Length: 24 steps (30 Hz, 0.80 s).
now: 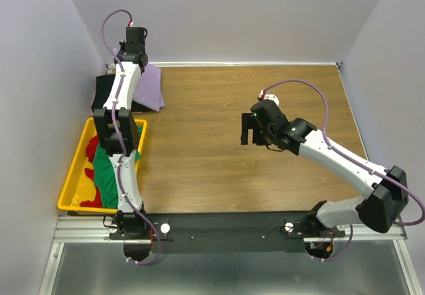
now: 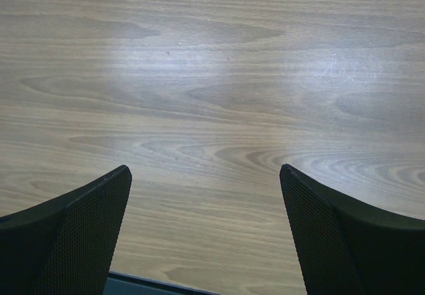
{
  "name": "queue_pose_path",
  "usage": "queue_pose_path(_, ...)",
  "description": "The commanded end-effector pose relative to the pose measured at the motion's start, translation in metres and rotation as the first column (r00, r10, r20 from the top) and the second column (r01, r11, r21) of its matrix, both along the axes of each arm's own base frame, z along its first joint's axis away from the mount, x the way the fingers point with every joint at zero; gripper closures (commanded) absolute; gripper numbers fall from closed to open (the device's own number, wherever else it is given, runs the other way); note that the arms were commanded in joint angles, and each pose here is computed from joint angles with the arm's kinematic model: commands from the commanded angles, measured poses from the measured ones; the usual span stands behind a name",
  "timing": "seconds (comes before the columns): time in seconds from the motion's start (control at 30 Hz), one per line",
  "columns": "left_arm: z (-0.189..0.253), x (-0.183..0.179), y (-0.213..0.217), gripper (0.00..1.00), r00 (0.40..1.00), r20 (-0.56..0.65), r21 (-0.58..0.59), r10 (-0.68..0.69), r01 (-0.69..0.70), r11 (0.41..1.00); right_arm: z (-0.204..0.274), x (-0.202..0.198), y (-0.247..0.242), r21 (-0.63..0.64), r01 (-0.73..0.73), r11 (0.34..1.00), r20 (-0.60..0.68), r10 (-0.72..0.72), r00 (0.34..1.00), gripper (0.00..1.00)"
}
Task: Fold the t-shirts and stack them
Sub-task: Neatly place the folded tshirt to the corner
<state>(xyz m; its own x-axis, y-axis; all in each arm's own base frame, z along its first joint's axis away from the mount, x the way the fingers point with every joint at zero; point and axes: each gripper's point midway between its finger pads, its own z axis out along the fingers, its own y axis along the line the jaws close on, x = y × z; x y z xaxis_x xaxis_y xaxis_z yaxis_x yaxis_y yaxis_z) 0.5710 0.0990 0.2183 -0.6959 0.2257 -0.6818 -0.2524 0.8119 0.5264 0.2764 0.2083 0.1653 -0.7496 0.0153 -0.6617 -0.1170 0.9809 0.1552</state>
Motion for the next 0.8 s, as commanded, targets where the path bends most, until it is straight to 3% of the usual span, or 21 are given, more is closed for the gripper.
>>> queue_pose_path(0.0, 0.015, -0.010, 0.053, 1.00, 0.992, 0.002, 0.110, 0.123, -0.123, 0.986, 0.003, 0.000, -0.007, -0.021, 0.059, 0.998, -0.024, -0.060, 0.998, 0.02)
queue_pose_path(0.2, 0.008, -0.003, 0.087, 0.98, 0.983, 0.045, 0.146, 0.178, -0.183, 0.972, 0.002, 0.001, -0.005, -0.028, 0.071, 0.997, -0.052, -0.072, 0.996, 0.02)
queue_pose_path(0.43, -0.041, 0.000, 0.109, 0.96, 0.974, -0.035, 0.171, 0.223, -0.214, 0.962, -0.005, 0.001, -0.001, -0.038, 0.069, 0.997, -0.082, -0.072, 0.994, 0.02)
queue_pose_path(0.5, -0.045, -0.002, 0.111, 0.88, 0.968, -0.038, 0.185, 0.247, -0.236, 0.954, -0.007, 0.002, -0.002, -0.046, 0.073, 0.996, -0.083, -0.077, 0.994, 0.02)
queue_pose_path(0.53, -0.045, -0.002, 0.112, 0.75, 0.968, -0.035, 0.183, 0.250, -0.239, 0.953, -0.006, 0.002, -0.003, -0.050, 0.074, 0.996, -0.079, -0.078, 0.994, 0.02)
queue_pose_path(0.57, -0.045, -0.002, 0.111, 0.45, 0.968, -0.036, 0.181, 0.250, -0.239, 0.954, -0.007, 0.002, -0.003, -0.051, 0.074, 0.996, -0.079, -0.078, 0.994, 0.02)
queue_pose_path(0.6, -0.042, -0.003, 0.111, 0.07, 0.968, -0.030, 0.173, 0.249, -0.240, 0.955, -0.007, 0.002, -0.004, -0.056, 0.075, 0.996, -0.078, -0.079, 0.994, 0.02)
queue_pose_path(0.77, -0.024, -0.008, 0.109, 0.06, 0.964, 0.010, 0.146, 0.266, -0.264, 0.953, -0.008, 0.000, -0.009, -0.067, 0.085, 0.994, -0.072, -0.090, 0.993, 0.02)
